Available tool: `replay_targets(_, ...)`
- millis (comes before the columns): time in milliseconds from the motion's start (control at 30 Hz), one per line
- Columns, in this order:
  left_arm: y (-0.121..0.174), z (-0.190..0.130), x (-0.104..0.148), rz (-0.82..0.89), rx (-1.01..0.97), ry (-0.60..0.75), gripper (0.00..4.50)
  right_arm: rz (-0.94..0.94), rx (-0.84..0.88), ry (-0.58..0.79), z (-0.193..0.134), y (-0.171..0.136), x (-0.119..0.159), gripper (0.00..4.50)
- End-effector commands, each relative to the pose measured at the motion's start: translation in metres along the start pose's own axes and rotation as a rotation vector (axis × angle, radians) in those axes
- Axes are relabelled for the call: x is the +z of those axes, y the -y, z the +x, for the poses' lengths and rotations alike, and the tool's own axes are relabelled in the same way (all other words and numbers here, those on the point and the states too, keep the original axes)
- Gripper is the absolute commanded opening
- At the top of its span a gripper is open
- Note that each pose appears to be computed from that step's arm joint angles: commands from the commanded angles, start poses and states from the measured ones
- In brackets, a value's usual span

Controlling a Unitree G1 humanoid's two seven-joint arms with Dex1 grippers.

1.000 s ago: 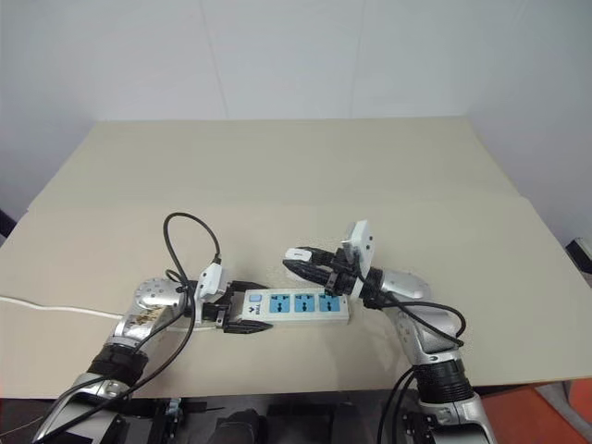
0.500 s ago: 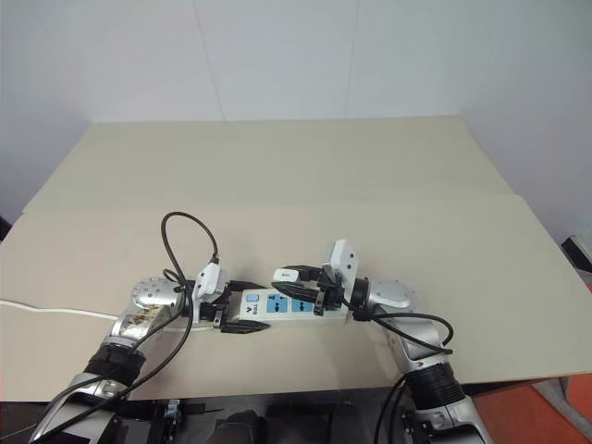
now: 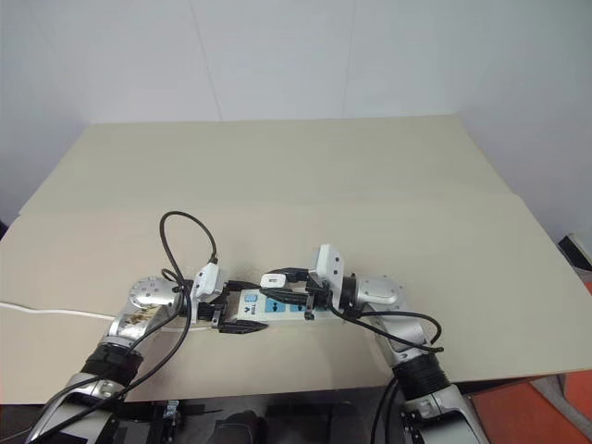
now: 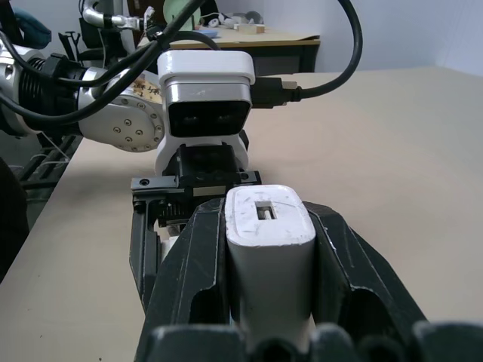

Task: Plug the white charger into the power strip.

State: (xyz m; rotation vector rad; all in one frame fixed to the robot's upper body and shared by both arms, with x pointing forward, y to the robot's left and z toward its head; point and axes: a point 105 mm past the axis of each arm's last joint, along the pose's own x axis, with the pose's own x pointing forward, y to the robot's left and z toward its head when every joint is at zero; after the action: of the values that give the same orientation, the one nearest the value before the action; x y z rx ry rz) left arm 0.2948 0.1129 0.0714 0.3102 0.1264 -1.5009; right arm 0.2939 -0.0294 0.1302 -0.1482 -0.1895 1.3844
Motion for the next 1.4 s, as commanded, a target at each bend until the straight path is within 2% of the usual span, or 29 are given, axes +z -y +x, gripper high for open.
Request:
replay_targets(33, 0.010, 0.000, -0.012, -0.031, -0.045, -0.055, 3.32, -0.039, 0.020, 0.037, 0.006, 0.000, 0.010, 1.11)
replay_targets(467, 0.011, -0.001, -0.012, -0.031, -0.041, -0.058, 3.32, -0.020, 0.022, 0.100, 0.018, 0.002, 0.020, 1.11)
replay_targets(867, 0.012, -0.002, -0.012, -0.034, -0.043, -0.061, 3.32, -0.031, 0.030, 0.106, 0.012, 0.009, 0.029, 1.11)
replay_targets(1400, 0.011, -0.003, -0.013, -0.036, -0.035, -0.064, 3.32, 0.006, 0.059, 0.086, 0.016, -0.004, 0.014, 1.11)
